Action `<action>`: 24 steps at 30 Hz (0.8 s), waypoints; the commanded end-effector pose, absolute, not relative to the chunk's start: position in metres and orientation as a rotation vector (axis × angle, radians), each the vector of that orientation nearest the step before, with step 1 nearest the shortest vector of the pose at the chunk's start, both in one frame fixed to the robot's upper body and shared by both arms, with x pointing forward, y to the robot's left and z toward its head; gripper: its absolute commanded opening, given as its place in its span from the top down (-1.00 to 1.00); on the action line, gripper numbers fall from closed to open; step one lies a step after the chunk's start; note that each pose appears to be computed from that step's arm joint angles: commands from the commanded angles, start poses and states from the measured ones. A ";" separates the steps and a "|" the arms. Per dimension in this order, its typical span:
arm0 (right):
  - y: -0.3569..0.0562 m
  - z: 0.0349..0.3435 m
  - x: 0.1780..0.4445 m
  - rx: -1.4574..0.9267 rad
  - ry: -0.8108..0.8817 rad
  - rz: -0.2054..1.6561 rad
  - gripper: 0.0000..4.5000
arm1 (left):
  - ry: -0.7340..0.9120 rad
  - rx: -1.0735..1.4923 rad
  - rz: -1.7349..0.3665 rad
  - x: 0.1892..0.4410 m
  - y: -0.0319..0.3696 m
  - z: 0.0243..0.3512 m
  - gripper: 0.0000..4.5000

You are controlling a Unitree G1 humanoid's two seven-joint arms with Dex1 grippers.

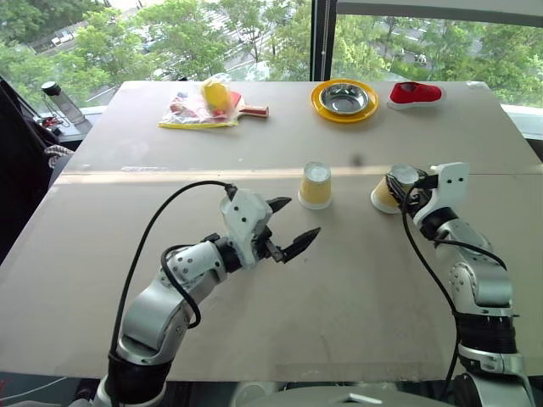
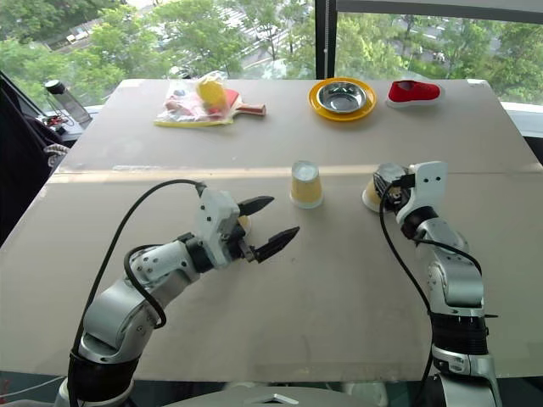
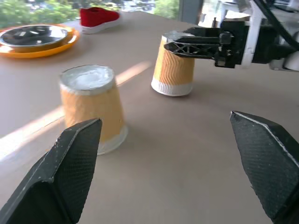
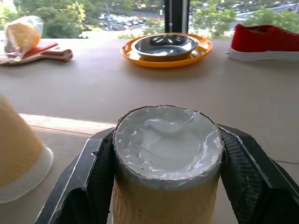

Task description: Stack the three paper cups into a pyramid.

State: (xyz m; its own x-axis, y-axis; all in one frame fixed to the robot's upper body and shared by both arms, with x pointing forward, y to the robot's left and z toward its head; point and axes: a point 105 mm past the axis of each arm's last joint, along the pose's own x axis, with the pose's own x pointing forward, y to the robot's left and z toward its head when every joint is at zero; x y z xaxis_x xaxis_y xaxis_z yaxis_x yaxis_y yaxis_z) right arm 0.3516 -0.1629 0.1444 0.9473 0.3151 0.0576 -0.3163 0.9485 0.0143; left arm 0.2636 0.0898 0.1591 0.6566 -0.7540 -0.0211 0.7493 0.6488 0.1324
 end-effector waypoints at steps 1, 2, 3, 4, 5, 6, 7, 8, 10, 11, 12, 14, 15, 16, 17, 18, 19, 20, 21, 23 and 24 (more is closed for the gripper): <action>-0.143 0.152 0.354 0.032 -0.078 0.402 -0.26 | -0.112 0.154 -0.788 0.257 0.094 0.175 -1.00; -0.140 0.151 0.354 0.035 -0.073 0.409 -0.26 | -0.113 0.155 -0.781 0.256 0.095 0.175 -1.00; -0.136 0.150 0.355 0.035 -0.072 0.426 -0.26 | -0.117 0.158 -0.768 0.256 0.096 0.176 -1.00; -0.131 0.148 0.357 0.033 -0.071 0.445 -0.26 | -0.119 0.155 -0.761 0.256 0.095 0.176 -1.00; -0.127 0.148 0.359 0.032 -0.071 0.458 -0.26 | -0.120 0.153 -0.757 0.255 0.094 0.176 -1.00; -0.123 0.147 0.362 0.030 -0.075 0.467 -0.26 | -0.127 0.151 -0.744 0.255 0.094 0.177 -1.00; -0.119 0.148 0.363 0.028 -0.079 0.480 -0.26 | -0.130 0.146 -0.737 0.255 0.094 0.177 -1.00; -0.117 0.149 0.365 0.024 -0.085 0.491 -0.26 | -0.129 0.146 -0.733 0.254 0.094 0.177 -1.00; -0.113 0.150 0.366 0.016 -0.087 0.513 -0.26 | -0.121 0.145 -0.727 0.253 0.094 0.175 -1.00; -0.111 0.149 0.366 0.008 -0.088 0.523 -0.26 | -0.117 0.142 -0.720 0.253 0.094 0.174 -1.00; -0.108 0.149 0.365 -0.008 -0.090 0.537 -0.26 | -0.114 0.138 -0.713 0.253 0.095 0.174 -1.00; -0.102 0.146 0.362 -0.042 -0.090 0.577 -0.26 | -0.108 0.138 -0.707 0.252 0.097 0.173 -1.00; -0.100 0.145 0.362 -0.049 -0.091 0.584 -0.26 | -0.106 0.140 -0.705 0.253 0.097 0.172 -1.00; -0.100 0.145 0.362 -0.050 -0.092 0.585 -0.26 | -0.104 0.142 -0.703 0.253 0.098 0.172 -1.00; -0.099 0.144 0.362 -0.049 -0.093 0.584 -0.26 | -0.103 0.143 -0.702 0.253 0.098 0.171 -1.00; -0.099 0.144 0.363 -0.051 -0.093 0.582 -0.26 | -0.103 0.143 -0.700 0.254 0.098 0.171 -1.00; -0.099 0.143 0.363 -0.054 -0.093 0.581 -0.26 | -0.102 0.143 -0.699 0.254 0.098 0.171 -1.00; -0.099 0.143 0.363 -0.054 -0.094 0.582 -0.26 | -0.102 0.144 -0.699 0.254 0.098 0.171 -1.00; -0.098 0.143 0.362 -0.051 -0.093 0.585 -0.26 | -0.103 0.144 -0.699 0.254 0.098 0.171 -1.00; -0.097 0.142 0.361 -0.047 -0.091 0.591 -0.26 | -0.103 0.145 -0.698 0.255 0.098 0.172 -1.00; -0.096 0.142 0.360 -0.048 -0.090 0.594 -0.26 | -0.104 0.145 -0.698 0.255 0.098 0.172 -1.00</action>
